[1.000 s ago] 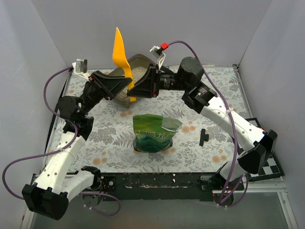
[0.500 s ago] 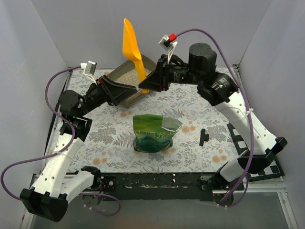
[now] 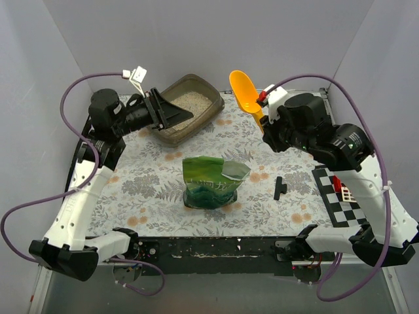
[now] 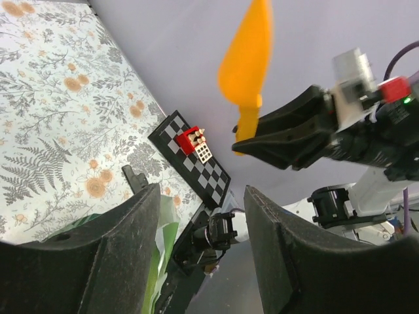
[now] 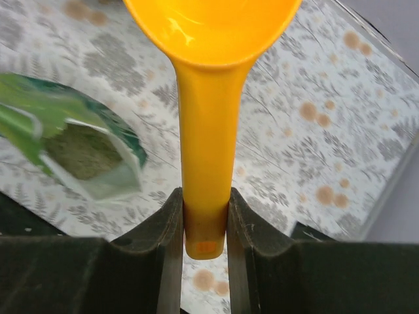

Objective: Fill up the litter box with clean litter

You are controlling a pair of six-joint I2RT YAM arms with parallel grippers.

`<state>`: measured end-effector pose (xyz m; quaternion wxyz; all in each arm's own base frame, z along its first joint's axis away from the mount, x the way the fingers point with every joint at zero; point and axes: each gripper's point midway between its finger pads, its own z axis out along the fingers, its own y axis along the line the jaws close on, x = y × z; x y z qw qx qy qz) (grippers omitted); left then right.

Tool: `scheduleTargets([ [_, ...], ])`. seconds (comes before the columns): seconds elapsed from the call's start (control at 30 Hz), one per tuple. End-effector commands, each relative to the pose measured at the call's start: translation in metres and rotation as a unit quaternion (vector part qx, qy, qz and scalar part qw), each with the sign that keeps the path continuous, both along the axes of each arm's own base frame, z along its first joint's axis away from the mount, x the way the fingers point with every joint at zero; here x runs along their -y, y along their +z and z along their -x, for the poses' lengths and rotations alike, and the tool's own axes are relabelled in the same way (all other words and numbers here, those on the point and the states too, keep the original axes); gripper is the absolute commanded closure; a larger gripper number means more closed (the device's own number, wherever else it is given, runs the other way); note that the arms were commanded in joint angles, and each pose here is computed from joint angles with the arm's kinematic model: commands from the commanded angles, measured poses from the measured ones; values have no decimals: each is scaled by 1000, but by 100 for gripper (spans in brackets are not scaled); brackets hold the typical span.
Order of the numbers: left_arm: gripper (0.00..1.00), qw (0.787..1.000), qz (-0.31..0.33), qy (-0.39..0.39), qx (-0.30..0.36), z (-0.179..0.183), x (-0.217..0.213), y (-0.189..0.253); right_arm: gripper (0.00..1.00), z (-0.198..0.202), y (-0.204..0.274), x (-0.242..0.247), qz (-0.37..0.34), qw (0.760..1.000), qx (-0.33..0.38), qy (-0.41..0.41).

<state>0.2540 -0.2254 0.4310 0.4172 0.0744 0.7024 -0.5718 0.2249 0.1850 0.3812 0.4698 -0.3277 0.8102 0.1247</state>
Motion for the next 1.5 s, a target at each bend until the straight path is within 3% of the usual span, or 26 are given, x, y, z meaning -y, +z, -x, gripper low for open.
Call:
scheduleTargets([
  [0.0, 46, 998, -56, -8, -13, -4, -1, 2, 99, -19, -9, 56, 115, 987, 55, -96],
  [0.2, 46, 995, -87, -19, -50, -30, 7, -18, 99, -16, -23, 64, 148, 983, 61, -92],
  [0.37, 47, 990, -108, -40, -82, -48, 14, -46, 99, -11, -35, 44, 159, 985, 45, -44],
  [0.77, 44, 989, -110, -67, -75, -47, 19, -59, 99, -7, -71, -1, 215, 976, -1, 27],
  [1.33, 43, 985, -118, -91, -82, -60, 25, -74, 99, -4, -73, -55, 231, 969, 1, 84],
  [1.4, 48, 985, -120, -94, -81, -60, 26, -76, 99, -5, -71, -58, 230, 969, 4, 86],
  [1.47, 60, 984, -123, -97, -80, -59, 26, -79, 99, -5, -71, -60, 232, 969, 4, 86],
])
